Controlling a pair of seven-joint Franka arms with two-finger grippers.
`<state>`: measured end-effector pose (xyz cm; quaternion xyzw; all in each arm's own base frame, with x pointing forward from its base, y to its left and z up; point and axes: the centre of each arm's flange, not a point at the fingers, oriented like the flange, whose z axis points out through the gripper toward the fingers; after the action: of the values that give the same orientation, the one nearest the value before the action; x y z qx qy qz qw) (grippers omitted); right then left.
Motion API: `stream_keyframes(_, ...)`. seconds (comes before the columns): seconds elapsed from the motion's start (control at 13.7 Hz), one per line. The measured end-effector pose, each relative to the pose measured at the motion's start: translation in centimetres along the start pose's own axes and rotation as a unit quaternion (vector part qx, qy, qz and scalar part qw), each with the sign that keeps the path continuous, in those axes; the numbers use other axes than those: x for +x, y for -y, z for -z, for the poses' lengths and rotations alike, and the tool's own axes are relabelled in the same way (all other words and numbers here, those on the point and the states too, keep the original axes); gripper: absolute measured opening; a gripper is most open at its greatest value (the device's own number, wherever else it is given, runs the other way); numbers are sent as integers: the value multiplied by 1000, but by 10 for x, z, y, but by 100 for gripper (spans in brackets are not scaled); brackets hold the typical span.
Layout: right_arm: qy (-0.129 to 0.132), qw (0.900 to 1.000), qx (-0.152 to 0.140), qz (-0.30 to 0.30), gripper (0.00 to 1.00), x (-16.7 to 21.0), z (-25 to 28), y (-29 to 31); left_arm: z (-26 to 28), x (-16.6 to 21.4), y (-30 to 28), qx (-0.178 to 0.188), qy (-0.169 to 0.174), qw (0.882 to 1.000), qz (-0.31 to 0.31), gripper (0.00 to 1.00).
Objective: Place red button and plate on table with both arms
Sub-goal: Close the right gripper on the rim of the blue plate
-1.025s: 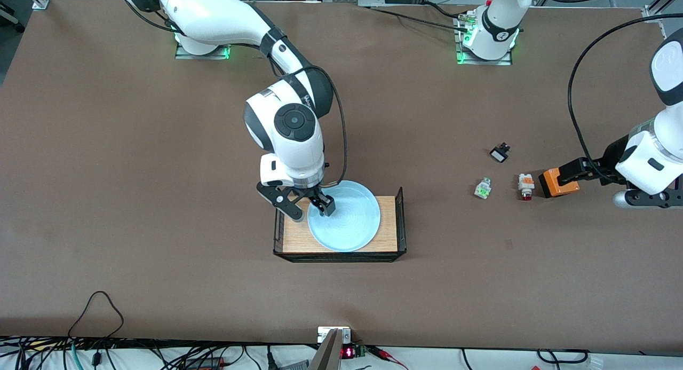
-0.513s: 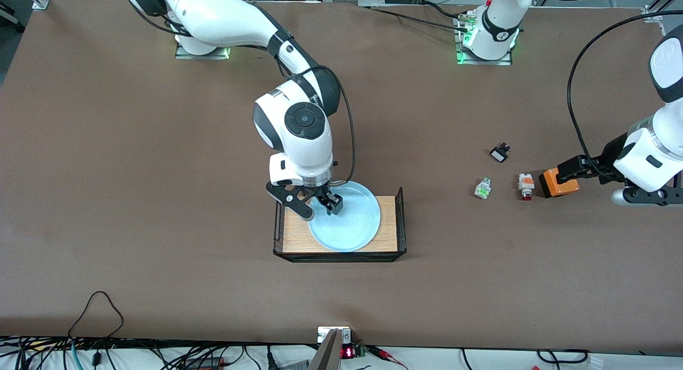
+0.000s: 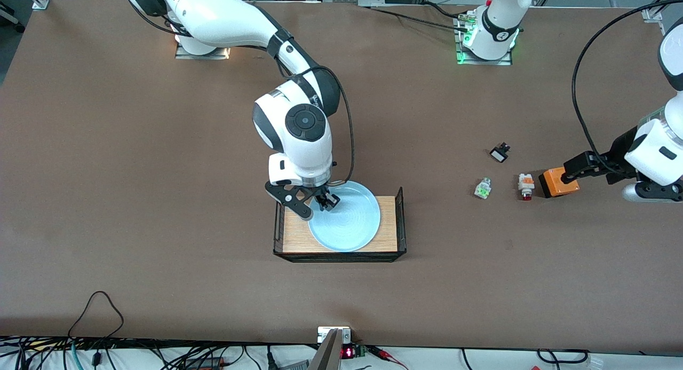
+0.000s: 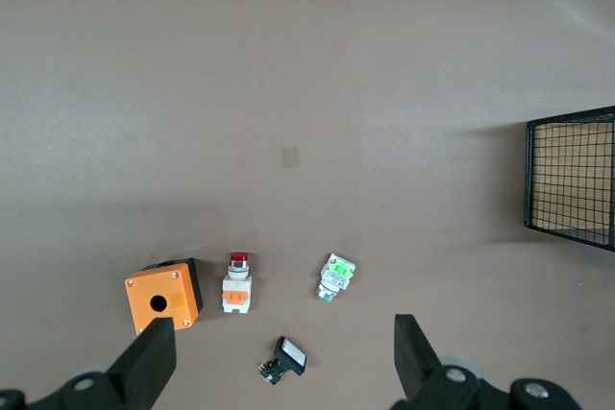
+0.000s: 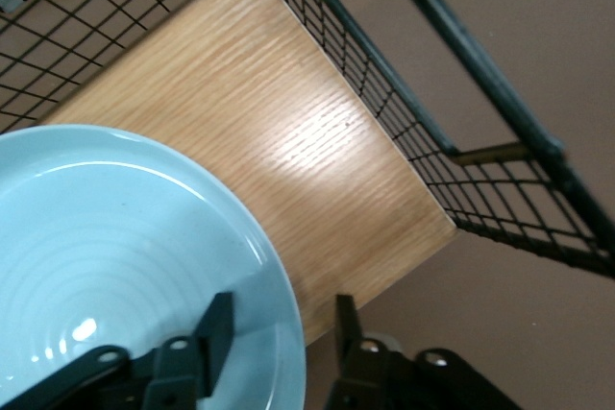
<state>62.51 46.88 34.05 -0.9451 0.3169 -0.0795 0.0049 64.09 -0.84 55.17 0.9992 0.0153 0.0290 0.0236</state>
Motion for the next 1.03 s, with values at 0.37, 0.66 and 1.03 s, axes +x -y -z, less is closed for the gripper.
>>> stream_keyframes(0.37, 3, 1000, -15, -1, 16, 0, 2, -3, 0, 0, 10, 2, 0, 1000, 7, 100)
stream_keyframes(0.66, 3, 1000, -17, -1, 4, 0, 11, -2, 10, -2, -4, 22, -9, 1000, 3, 100)
stream_keyframes(1.03, 6, 999, -32, -1, 4, -1, 16, -4, 20, -8, -6, 22, -7, 1000, 4, 100)
